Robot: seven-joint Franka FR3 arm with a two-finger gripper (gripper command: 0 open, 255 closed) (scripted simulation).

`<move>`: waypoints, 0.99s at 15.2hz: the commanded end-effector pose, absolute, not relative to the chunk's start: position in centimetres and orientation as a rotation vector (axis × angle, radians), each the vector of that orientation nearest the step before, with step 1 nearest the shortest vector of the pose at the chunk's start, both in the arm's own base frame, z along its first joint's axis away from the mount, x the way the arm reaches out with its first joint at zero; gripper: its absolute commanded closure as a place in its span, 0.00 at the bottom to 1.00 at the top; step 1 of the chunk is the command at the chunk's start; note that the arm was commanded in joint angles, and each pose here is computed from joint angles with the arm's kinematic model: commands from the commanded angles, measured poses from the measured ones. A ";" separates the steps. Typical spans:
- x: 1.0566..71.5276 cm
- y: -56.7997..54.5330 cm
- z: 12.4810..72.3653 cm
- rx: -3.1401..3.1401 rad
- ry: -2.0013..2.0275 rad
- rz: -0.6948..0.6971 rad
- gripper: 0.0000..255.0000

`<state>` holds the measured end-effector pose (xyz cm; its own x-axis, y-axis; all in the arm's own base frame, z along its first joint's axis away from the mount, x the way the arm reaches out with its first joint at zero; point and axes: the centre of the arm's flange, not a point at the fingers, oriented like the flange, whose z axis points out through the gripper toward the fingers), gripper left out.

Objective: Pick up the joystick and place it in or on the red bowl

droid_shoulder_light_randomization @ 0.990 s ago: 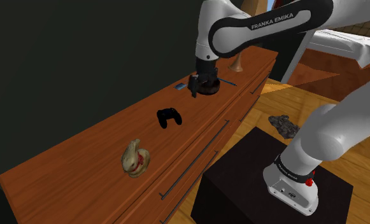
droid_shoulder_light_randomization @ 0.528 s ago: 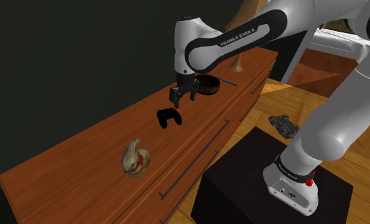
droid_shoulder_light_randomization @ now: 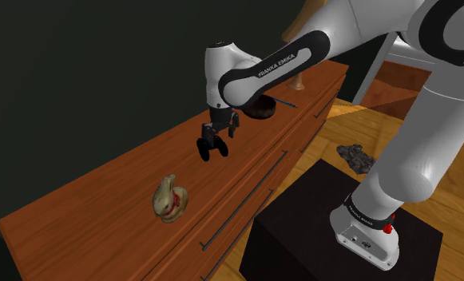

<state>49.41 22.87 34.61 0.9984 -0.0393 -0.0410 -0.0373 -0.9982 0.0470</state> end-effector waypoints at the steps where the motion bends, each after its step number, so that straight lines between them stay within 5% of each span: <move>1: 49.4 22.8 33.6 3.094 -0.060 -0.064 0.00; 10: 49.4 22.8 32.7 3.094 -0.060 -0.065 0.00; 11: 49.4 22.8 32.7 3.094 -0.060 -0.065 1.00; 15: 49.4 22.8 32.7 3.094 -0.060 -0.065 1.00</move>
<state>49.41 22.79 32.76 0.9984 -0.0393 -0.0405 -0.0374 -0.9982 0.0467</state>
